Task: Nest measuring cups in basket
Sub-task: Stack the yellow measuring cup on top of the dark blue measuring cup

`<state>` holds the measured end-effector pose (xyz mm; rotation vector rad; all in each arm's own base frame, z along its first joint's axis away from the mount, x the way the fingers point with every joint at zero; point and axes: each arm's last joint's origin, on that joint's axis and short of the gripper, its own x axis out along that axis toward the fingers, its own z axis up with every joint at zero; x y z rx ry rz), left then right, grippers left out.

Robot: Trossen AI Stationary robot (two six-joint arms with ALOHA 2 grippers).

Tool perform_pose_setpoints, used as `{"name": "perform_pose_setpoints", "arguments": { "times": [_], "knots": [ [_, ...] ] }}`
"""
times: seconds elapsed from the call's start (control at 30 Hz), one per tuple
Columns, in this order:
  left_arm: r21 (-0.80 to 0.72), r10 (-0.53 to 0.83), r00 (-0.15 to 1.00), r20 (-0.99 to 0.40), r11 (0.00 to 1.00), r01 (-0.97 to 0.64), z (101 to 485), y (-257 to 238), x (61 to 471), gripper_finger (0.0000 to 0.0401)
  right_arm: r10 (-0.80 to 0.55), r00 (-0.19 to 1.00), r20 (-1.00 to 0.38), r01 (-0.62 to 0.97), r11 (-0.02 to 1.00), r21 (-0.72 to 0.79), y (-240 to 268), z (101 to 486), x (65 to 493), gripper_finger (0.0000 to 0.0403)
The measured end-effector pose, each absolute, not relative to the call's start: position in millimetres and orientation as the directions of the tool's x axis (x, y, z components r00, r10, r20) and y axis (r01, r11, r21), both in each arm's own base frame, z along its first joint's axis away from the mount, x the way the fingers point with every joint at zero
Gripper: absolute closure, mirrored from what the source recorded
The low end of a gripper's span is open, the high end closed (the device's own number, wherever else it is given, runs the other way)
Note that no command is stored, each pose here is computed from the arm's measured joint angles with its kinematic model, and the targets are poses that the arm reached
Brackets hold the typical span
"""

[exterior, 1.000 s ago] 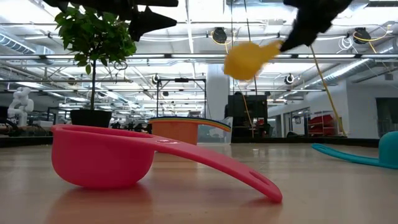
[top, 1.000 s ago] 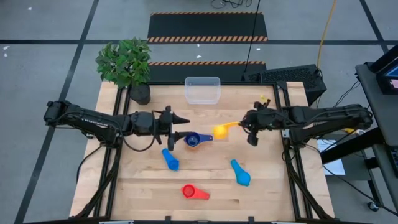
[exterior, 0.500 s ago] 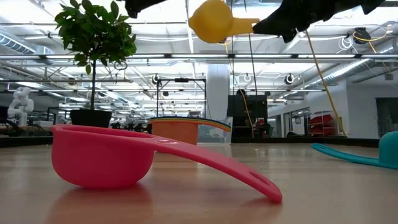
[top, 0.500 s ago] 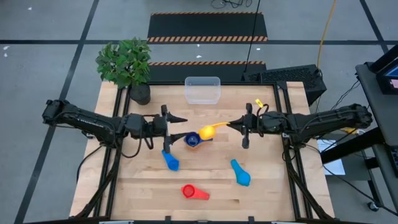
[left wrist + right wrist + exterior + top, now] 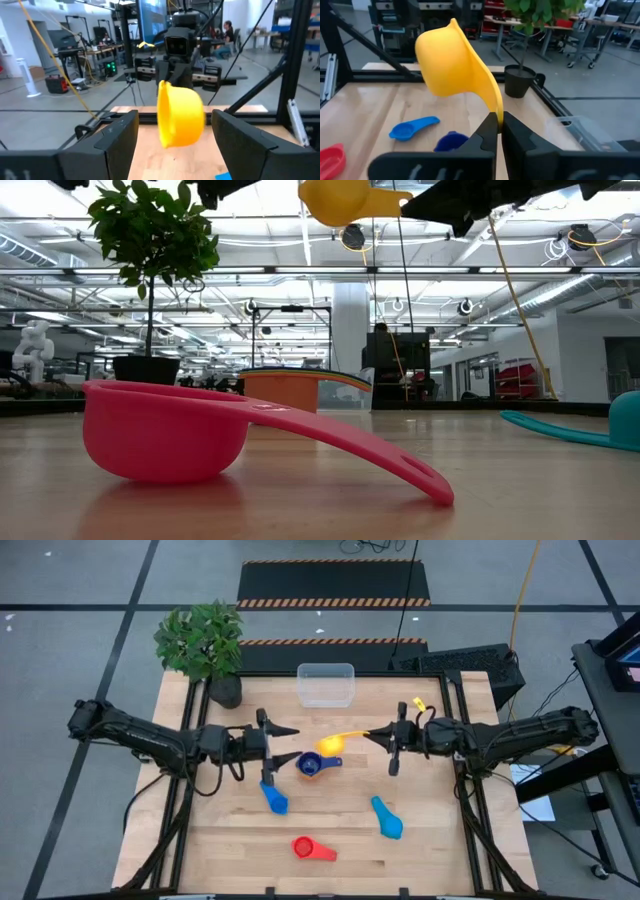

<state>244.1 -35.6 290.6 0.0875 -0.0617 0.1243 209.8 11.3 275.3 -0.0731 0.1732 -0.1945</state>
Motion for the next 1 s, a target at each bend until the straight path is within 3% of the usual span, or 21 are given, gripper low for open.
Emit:
{"name": "perform_pose_setpoints", "arguments": {
  "times": [0.3,1.0],
  "knots": [
    [-0.051,0.146,0.988,0.043,0.988,-0.144,281,-30,252,0.0146,-0.194,0.973,-0.127,0.186,0.980,-0.077,11,279,210,0.0403],
    [0.027,0.204,0.970,0.132,0.977,-0.209,263,-33,279,0.0146,-0.193,0.976,-0.100,0.187,0.980,-0.069,12,282,211,0.0403]
  ]
}}
